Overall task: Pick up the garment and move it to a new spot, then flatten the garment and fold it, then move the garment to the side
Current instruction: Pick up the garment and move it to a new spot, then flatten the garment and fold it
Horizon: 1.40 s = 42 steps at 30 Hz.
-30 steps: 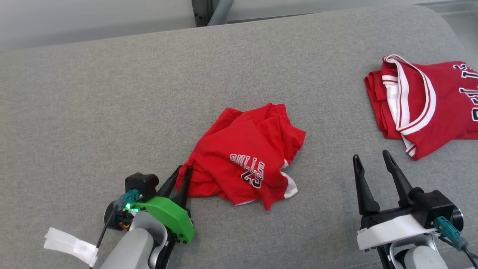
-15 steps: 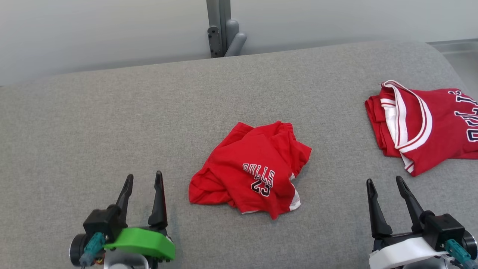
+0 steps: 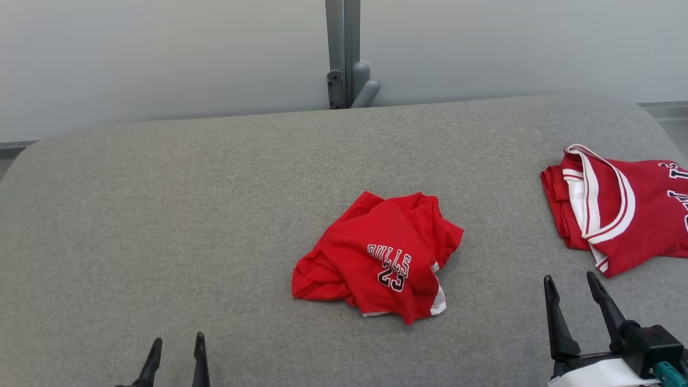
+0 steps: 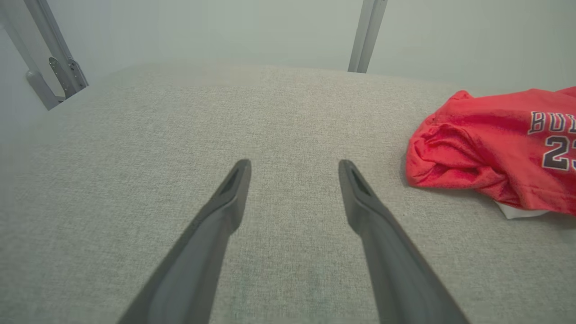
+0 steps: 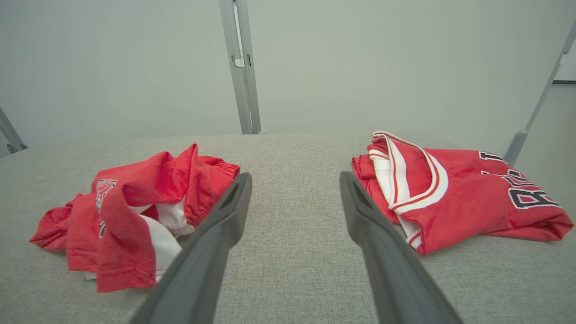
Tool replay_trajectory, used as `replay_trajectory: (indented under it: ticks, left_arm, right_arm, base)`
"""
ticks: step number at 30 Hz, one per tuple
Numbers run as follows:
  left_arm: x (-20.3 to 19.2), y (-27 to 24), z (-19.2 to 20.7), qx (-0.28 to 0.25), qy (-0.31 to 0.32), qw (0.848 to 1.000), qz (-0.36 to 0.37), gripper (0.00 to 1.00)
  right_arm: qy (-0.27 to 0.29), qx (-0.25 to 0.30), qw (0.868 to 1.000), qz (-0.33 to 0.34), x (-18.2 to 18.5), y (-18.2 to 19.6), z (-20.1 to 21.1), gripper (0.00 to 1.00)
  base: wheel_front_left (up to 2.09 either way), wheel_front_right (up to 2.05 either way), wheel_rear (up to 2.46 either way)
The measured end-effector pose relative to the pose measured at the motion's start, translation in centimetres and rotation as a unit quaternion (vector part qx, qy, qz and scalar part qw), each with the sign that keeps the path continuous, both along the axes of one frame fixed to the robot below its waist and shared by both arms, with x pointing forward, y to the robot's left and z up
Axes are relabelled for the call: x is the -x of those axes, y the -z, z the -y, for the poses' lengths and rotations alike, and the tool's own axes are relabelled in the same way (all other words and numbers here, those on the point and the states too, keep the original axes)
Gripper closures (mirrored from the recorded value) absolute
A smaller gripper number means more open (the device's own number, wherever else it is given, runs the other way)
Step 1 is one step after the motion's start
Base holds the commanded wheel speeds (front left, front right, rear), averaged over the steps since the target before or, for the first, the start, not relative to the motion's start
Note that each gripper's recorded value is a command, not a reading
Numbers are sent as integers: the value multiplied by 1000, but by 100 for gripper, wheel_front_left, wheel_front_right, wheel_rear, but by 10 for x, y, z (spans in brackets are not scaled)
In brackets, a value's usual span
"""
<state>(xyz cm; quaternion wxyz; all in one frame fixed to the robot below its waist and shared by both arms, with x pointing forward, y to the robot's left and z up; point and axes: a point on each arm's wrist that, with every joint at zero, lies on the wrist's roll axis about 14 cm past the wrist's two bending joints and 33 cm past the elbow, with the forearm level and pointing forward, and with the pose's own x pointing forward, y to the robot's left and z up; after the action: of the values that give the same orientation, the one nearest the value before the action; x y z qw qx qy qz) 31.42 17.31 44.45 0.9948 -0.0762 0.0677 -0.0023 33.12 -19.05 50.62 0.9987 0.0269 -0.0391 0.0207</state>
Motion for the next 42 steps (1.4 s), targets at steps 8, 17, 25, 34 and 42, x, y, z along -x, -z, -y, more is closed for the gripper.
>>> replay_trajectory:
  ticks: [8,17,25,34,42]
  left_arm:
    - [15,5,-26,-4,-39,999,-6,0]
    - [19,6,-28,1,-43,999,-4,0]
    - [4,-7,12,30,18,999,19,0]
    - [-7,-22,146,115,227,967,-17,0]
    - [-13,-6,219,118,346,926,-92,0]
  right_arm:
    - [-9,2,1000,4,-2,-3,-4,0]
    - [-22,3,1000,3,-4,-2,-12,0]
    - [-19,6,1000,0,-3,0,-9,0]
    - [-5,8,1000,6,-5,-4,0,0]
    - [22,3,1000,1,-13,-2,14,0]
  base:
    - [0,0,0]
    - [0,0,0]
    - [0,0,0]
    - [0,0,0]
    - [0,0,0]
